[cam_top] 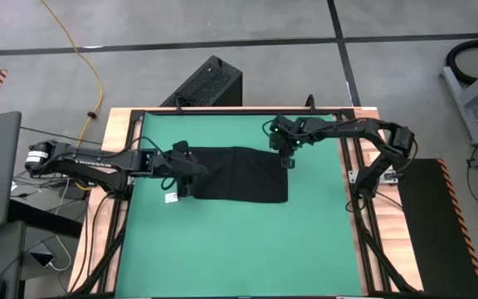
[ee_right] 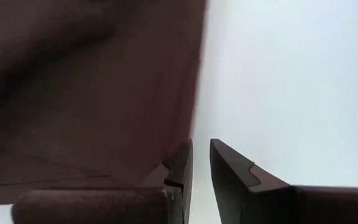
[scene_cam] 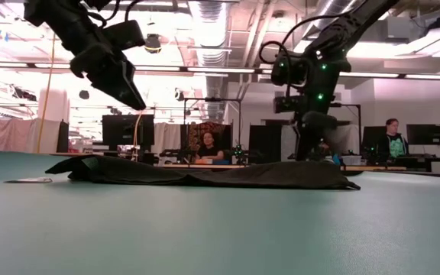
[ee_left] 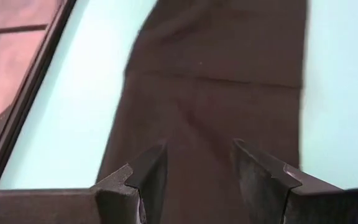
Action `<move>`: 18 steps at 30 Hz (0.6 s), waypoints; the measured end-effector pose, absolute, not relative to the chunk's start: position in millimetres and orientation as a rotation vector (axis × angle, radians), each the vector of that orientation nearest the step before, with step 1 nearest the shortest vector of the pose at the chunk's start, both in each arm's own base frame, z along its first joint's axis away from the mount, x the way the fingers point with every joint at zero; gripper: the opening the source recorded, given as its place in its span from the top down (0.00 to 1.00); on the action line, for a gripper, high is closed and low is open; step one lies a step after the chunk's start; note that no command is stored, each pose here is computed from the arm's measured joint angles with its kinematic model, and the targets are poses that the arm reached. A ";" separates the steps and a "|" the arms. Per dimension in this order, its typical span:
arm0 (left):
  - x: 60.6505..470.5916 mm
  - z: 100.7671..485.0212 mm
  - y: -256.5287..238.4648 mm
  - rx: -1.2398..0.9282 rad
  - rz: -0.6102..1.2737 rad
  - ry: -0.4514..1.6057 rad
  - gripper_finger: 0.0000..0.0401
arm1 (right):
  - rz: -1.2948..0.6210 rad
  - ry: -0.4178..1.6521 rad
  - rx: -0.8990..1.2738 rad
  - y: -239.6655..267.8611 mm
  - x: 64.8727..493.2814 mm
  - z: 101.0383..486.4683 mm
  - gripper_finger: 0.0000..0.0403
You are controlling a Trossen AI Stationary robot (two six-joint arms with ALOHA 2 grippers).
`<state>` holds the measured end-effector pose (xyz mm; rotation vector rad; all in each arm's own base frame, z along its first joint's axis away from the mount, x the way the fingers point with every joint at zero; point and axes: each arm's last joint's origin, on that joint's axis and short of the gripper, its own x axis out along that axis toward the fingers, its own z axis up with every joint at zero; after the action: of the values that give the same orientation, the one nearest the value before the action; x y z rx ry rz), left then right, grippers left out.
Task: Roll towel into tight, uniform cylinder
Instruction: Fold the towel
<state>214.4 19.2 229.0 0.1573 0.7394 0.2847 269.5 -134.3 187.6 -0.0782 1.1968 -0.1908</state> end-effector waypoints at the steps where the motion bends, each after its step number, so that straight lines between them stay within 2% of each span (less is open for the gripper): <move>1: 214.3 229.0 21.1 0.148 0.295 0.739 0.59 | -0.175 1.200 -0.071 -132.8 270.1 186.5 0.81; 5: 213.6 228.9 26.1 0.139 0.316 0.743 0.59 | -0.149 1.221 -0.083 -127.8 275.1 179.1 0.75; 13: 212.1 227.6 29.9 0.153 0.325 0.765 0.59 | -0.191 1.263 -0.122 -126.5 274.8 177.0 0.47; 18: 211.3 227.7 35.4 0.156 0.345 0.769 0.59 | -0.191 1.254 -0.129 -125.0 275.5 178.8 0.46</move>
<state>211.3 35.4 227.7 0.1559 0.7692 0.3450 275.5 -125.0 178.8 -0.1289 1.2536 -0.1911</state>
